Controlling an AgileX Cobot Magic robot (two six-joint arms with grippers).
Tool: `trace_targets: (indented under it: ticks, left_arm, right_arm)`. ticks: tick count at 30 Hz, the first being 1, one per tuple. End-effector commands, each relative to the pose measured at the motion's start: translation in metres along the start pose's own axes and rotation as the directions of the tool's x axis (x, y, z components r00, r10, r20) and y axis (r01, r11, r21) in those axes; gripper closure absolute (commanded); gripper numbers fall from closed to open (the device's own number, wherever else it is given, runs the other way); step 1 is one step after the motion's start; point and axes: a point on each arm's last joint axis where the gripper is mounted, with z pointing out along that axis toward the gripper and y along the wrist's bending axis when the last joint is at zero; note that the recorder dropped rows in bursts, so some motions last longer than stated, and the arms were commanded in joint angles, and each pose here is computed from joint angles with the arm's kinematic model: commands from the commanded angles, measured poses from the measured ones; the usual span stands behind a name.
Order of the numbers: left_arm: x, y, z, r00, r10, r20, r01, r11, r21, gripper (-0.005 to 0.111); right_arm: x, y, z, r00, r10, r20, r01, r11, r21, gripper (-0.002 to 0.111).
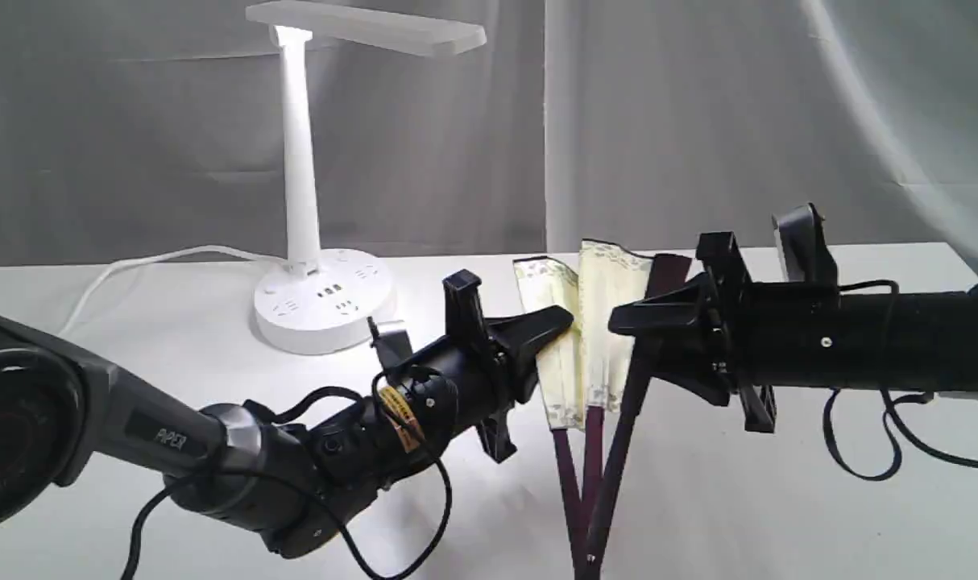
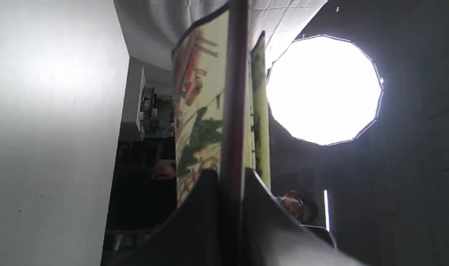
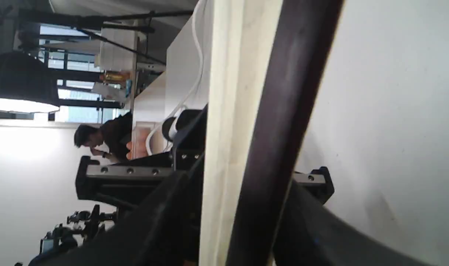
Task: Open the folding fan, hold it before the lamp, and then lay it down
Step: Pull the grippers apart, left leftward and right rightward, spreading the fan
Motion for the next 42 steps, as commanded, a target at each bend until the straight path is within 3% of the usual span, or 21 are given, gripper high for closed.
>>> trace_targets:
  ticks: [1,8,14,22,30,35,42]
  left_arm:
    - [-0.002,-0.005,0.000,0.999,-0.033,0.014,0.032,0.999,0.028,0.107]
    - [-0.003,-0.005,0.000,0.999,-0.042,0.030,0.041,0.999,0.035,0.107]
    - [-0.003,-0.005,0.000,0.999,-0.042,0.030,0.041,0.999,0.035,0.107]
    - [-0.004,-0.018,0.002,0.998,-0.038,0.052,0.034,0.997,0.069,0.107]
    - [-0.005,-0.041,0.002,0.995,0.012,0.096,-0.023,0.992,0.121,0.107]
    - [-0.006,-0.043,-0.015,0.982,0.006,0.191,-0.027,0.994,0.105,0.107]
    - [-0.002,-0.054,-0.041,0.952,0.085,0.293,-0.109,0.992,0.064,0.107]
  right_arm:
    - [-0.005,0.000,-0.001,0.998,-0.004,0.055,0.003,1.000,0.022,0.073]
    - [-0.008,-0.001,-0.001,0.997,0.000,0.081,-0.003,0.999,0.037,0.081]
    - [-0.009,-0.001,-0.001,0.996,0.000,0.085,-0.004,0.999,0.043,0.107]
    - [-0.012,-0.003,-0.007,0.995,0.005,0.101,-0.010,0.999,0.044,0.108]
    - [-0.020,-0.003,-0.028,0.994,0.036,0.106,-0.031,0.998,-0.050,0.108]
    - [-0.025,-0.004,-0.041,0.992,0.050,0.113,-0.039,0.995,-0.094,0.108]
    - [-0.031,-0.008,-0.058,0.986,0.088,0.141,-0.070,0.990,-0.123,0.108]
